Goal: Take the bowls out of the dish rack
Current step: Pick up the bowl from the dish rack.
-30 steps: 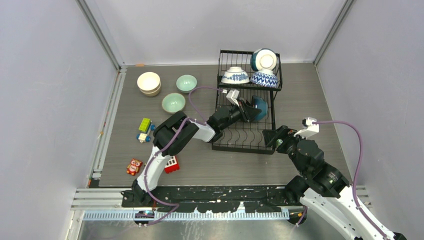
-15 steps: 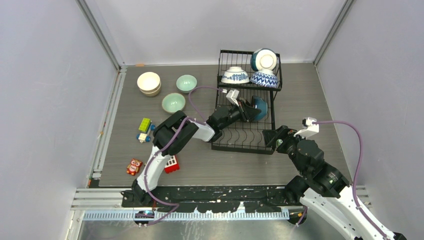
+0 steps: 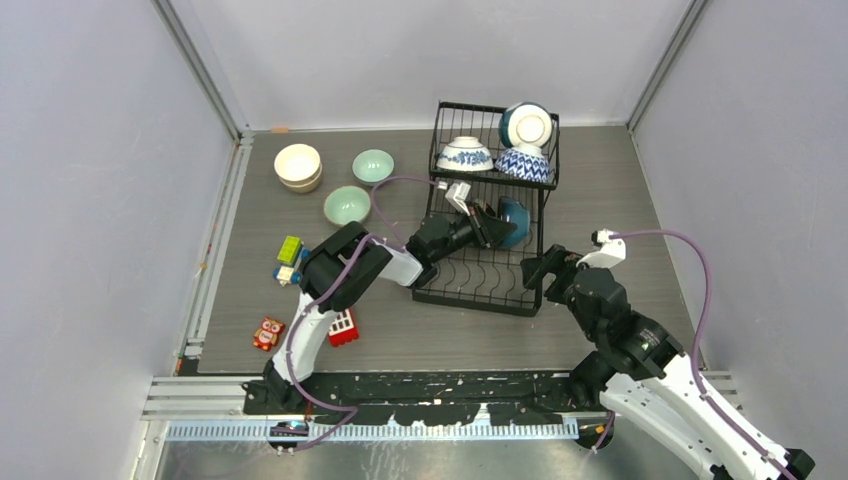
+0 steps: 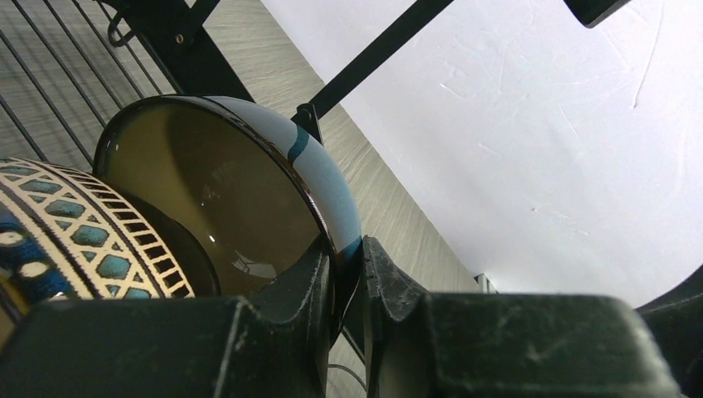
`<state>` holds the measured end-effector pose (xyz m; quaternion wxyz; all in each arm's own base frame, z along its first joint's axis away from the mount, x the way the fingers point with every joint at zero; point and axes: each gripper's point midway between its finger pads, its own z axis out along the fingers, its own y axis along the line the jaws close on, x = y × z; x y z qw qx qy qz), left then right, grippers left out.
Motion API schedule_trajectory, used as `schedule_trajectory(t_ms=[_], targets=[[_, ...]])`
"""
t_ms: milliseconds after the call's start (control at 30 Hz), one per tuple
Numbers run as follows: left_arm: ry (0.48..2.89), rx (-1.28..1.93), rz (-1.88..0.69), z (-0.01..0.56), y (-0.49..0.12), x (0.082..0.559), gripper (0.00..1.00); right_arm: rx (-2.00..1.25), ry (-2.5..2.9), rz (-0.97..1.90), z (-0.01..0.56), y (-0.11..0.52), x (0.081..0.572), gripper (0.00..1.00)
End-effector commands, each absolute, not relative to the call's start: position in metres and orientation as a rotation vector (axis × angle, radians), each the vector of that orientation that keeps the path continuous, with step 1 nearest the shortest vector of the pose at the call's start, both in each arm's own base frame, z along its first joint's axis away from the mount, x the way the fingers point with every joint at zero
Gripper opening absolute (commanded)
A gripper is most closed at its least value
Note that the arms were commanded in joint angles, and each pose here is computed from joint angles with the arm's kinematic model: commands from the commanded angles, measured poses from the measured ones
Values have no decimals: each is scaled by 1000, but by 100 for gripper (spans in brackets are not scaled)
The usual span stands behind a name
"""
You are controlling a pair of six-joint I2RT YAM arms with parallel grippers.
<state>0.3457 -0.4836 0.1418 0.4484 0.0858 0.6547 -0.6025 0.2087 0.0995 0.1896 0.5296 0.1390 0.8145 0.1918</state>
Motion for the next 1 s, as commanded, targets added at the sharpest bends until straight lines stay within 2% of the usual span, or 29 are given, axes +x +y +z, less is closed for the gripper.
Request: schedule_trajectory(t_ms=[0,300,800,967], targets=[[1199,331,-1727,284,-476,301,0,445,1902,421,193,89,216,89],[1207,334,-1769,290,-473,292,0,508,1932,359,168,86,223,83],[1285,317,-1832,274,-470,278,0,528,2002,330,118,87,218,80],[1313,294,-1839,267,-472,275,0,534,2010,330,108,88,220,73]])
